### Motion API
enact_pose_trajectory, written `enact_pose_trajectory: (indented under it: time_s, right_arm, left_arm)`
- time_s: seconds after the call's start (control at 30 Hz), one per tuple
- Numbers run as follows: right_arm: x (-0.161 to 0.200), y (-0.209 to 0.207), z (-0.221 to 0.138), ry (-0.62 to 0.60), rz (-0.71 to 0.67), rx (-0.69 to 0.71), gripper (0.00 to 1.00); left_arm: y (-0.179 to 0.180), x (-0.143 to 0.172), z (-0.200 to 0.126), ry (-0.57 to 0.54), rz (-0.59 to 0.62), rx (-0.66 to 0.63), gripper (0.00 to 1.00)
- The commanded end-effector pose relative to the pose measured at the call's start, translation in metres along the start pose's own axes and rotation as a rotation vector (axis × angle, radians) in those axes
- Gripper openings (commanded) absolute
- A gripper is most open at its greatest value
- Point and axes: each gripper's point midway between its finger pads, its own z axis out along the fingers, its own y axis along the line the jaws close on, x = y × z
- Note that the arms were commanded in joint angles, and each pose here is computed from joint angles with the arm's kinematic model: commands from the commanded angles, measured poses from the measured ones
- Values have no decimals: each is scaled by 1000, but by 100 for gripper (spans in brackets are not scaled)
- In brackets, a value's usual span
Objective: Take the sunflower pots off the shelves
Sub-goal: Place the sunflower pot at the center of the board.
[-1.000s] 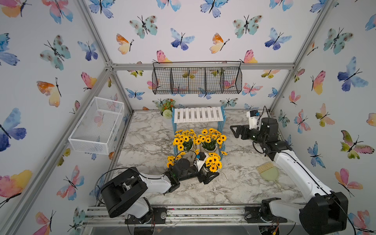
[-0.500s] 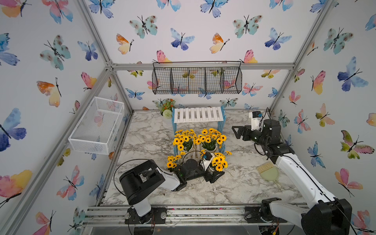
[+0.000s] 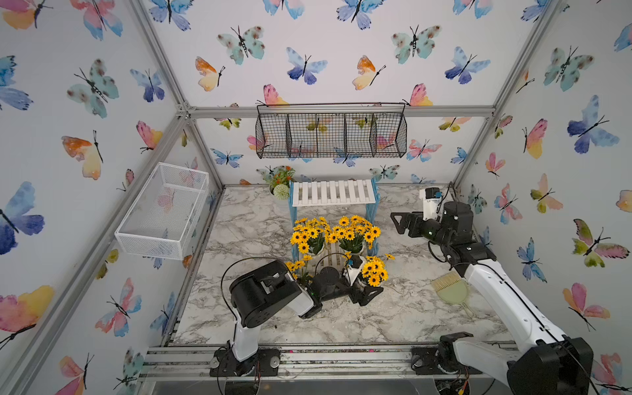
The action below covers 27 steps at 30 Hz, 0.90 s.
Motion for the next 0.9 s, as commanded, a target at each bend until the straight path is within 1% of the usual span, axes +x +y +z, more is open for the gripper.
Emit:
enact_pose_trajectory:
  time_s: [0.0, 0.13, 0.3, 0.33, 0.53, 0.7, 0.77, 0.83, 0.87]
  right_arm:
    - [4, -4, -2, 0, 14, 13, 95]
    - [4, -3, -2, -1, 15, 11, 95]
    - [6, -4, -1, 2, 18, 11, 95]
    - [7, -4, -1, 4, 18, 10, 95]
    - [7, -6, 0, 5, 17, 14, 95]
    - [9, -6, 2, 9, 18, 13, 95]
    - [10, -7, 3, 9, 19, 10, 95]
    - [9, -6, 3, 9, 18, 9, 95]
    - [9, -6, 3, 8, 17, 10, 95]
  left_arm:
    - [-16, -27, 3, -108, 31, 77, 0]
    - [-9, -17, 4, -93, 23, 69, 0]
    - [-5, -15, 2, -98, 10, 71, 0]
    - [-1, -5, 4, -79, 0, 67, 0]
    - [5, 4, 3, -79, -3, 62, 0]
    - [7, 7, 4, -77, 3, 63, 3]
    - [6, 6, 3, -80, 10, 63, 6]
    - [4, 5, 1, -84, 17, 67, 11]
    - [4, 5, 0, -85, 19, 67, 12]
